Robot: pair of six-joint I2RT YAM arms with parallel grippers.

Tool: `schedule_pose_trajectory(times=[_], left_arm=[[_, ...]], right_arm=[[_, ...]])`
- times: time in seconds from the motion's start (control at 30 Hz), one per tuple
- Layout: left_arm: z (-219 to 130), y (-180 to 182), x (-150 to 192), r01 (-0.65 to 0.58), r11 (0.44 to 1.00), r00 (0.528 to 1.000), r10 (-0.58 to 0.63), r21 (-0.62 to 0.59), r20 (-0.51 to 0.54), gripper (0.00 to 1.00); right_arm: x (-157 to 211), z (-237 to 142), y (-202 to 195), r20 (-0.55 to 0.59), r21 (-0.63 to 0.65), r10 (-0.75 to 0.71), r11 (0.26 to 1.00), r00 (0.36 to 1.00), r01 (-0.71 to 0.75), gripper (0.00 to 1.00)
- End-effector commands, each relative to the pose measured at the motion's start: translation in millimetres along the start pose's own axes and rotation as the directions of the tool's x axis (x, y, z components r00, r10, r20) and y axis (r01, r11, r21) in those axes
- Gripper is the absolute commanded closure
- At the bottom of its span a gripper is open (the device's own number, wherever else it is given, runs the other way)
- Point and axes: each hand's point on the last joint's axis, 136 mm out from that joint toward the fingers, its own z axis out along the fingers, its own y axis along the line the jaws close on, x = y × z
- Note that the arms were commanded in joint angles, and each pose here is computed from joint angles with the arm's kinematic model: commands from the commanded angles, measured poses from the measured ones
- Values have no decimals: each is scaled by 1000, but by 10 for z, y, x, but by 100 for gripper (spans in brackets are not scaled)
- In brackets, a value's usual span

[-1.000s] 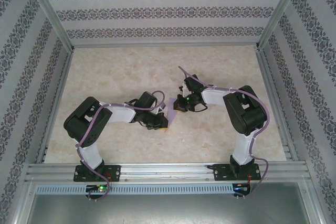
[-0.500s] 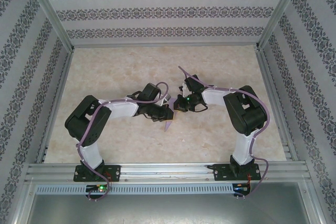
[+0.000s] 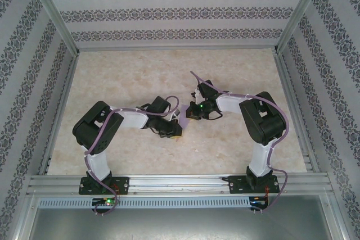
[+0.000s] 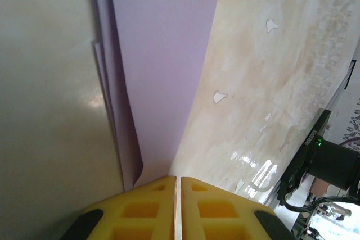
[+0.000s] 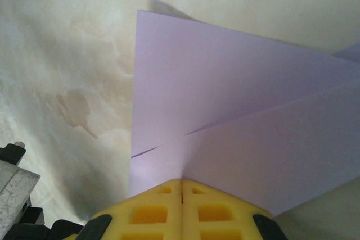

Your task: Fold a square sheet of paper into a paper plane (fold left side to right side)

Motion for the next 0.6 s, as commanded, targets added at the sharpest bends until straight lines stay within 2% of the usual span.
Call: schedule_pose_trajectory(times=[0.0,0.37,0.57], left_arm=[[-12,149,260,23,999,998,-24,-33,-53,89],[-183,185,551,28,999,999,-30,-47,-43,89],[-481,-88,309,-81,996,992,85,-46,88,85]], right_arm=[[165,98,-473,-59,165,69,985,996,-58,100],[-84,37,-466,-47,159,33,987,998,-25,100],[-355,-250,-67,19,110,-66,992,998,64,100]])
